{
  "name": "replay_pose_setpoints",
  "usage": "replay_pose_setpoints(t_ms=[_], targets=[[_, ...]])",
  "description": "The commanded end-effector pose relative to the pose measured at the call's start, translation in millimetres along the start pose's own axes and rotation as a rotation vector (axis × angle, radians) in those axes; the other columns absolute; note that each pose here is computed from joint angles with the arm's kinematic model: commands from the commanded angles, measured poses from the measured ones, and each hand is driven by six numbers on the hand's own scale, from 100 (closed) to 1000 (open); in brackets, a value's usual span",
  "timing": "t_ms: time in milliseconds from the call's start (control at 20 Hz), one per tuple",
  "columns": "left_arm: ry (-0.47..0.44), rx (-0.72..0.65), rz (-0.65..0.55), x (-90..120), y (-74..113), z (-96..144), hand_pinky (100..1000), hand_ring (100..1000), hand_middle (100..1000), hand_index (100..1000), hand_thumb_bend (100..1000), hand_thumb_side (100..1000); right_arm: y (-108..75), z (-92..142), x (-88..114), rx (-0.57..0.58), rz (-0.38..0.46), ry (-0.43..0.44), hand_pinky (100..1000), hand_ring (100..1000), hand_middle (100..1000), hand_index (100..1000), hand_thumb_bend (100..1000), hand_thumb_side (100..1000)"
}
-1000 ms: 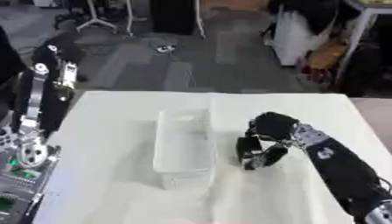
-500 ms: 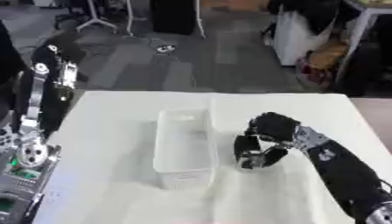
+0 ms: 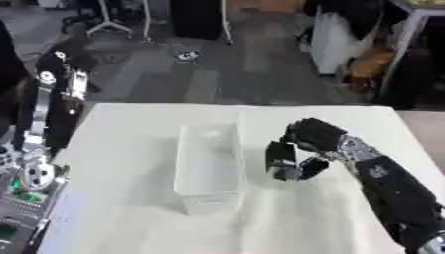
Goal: Pick up objects on the table and place them in the box.
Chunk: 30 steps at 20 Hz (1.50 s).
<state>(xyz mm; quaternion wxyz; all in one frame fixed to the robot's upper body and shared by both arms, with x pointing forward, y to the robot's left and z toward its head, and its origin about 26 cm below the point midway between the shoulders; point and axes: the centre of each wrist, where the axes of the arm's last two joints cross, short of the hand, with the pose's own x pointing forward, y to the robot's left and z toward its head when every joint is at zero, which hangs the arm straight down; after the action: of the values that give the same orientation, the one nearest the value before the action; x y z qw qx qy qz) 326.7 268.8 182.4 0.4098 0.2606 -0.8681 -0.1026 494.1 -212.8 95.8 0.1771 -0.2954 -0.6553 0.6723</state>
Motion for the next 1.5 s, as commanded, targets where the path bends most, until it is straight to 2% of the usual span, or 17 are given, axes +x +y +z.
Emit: replay_pose_setpoints(t_ms=[50, 400, 850, 950, 1500], targets=[[-0.029, -0.001, -0.009, 5, 5.3, -6, 493, 753, 847, 870, 155, 1000, -21.6, -10, 0, -0.072, -0.023, -0.002, 100, 100, 100, 335, 463, 717], [-0.032, 0.003, -0.007, 6, 5.2, -6, 494, 753, 846, 870, 155, 1000, -39.2, -35, 17, -0.125, -0.105, -0.067, 100, 100, 100, 341, 456, 715], [-0.042, 0.008, 0.004, 9, 3.6, -9, 495, 753, 846, 870, 156, 1000, -47.7, -67, 50, -0.152, -0.165, -0.176, 100, 100, 100, 348, 429, 696], [-0.045, 0.01, 0.007, 11, 3.2, -9, 496, 753, 846, 871, 156, 1000, -49.3, -72, 54, -0.152, -0.169, -0.189, 100, 100, 100, 348, 446, 714], [-0.057, 0.015, 0.024, 15, 0.8, -12, 497, 754, 846, 871, 158, 1000, -50.9, -77, 60, -0.136, -0.166, -0.203, 100, 100, 100, 348, 447, 722]])
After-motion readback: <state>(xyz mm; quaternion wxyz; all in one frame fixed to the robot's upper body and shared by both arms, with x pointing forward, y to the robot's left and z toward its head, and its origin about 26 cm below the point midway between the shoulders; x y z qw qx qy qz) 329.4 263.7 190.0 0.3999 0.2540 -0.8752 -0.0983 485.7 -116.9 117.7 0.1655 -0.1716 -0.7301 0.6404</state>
